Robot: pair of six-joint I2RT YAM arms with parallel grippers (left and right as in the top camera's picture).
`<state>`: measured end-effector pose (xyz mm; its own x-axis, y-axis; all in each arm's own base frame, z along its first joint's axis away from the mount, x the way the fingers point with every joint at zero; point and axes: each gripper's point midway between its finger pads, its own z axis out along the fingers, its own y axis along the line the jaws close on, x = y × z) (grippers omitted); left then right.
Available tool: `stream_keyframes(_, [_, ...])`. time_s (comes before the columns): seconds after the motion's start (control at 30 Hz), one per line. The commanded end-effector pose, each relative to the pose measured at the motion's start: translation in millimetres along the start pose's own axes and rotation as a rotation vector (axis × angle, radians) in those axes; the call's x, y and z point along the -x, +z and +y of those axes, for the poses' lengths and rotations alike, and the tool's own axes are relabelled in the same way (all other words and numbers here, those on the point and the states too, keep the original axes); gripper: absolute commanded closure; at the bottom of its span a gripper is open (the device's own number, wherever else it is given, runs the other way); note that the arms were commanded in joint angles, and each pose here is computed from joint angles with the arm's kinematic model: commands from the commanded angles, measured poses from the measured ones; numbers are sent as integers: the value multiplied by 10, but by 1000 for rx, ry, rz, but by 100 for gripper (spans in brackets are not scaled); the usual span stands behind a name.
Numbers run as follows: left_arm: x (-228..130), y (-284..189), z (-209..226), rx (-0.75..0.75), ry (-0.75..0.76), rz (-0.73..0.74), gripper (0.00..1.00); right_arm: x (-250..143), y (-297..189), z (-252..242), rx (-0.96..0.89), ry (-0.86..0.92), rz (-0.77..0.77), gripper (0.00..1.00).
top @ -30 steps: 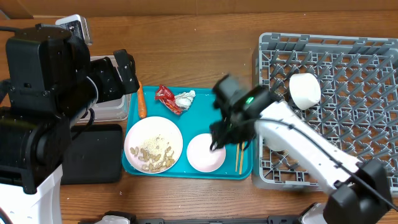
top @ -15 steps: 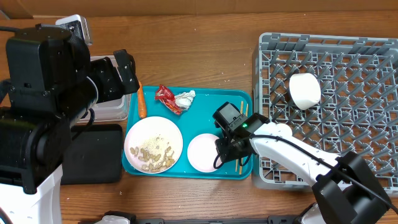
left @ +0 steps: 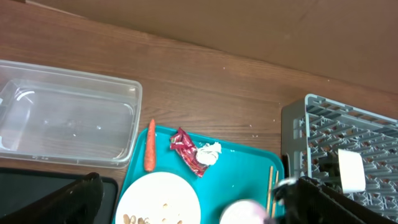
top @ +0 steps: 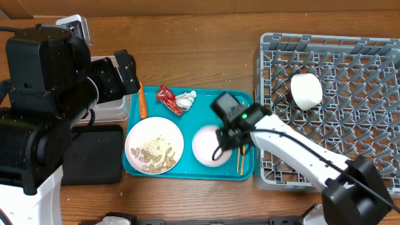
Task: Sort waste into correct bins and load items into the dishwasher
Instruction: 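Grasp the pink-rimmed bowl on the tray with the right gripper, then carry the pink bowl into the rack and release it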
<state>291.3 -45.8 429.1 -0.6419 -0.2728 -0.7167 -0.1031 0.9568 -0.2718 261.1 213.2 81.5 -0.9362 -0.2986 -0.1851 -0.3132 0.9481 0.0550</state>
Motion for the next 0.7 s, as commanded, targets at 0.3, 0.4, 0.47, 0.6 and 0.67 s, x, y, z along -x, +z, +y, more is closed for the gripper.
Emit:
stream_keyframes(0.3, [23, 1, 8, 2, -17, -6, 0, 837, -2488, -1960, -1088, 513, -753, 96])
stream_keyframes(0.4, [22, 0, 8, 2, -17, -6, 0, 726, -2552, -2358, -1230, 537, -672, 96])
stream_keyframes(0.47, [22, 1, 8, 2, -17, -6, 0, 638, -2523, -2618, -1280, 580, -612, 96])
stream_keyframes(0.6, [22, 1, 8, 2, -17, -6, 0, 344, -2369, -3259, -1392, 688, -443, 96])
stream_keyframes(0.67, [22, 1, 7, 2, -17, -6, 0, 266, -2249, -3432, -1401, 713, -380, 96])
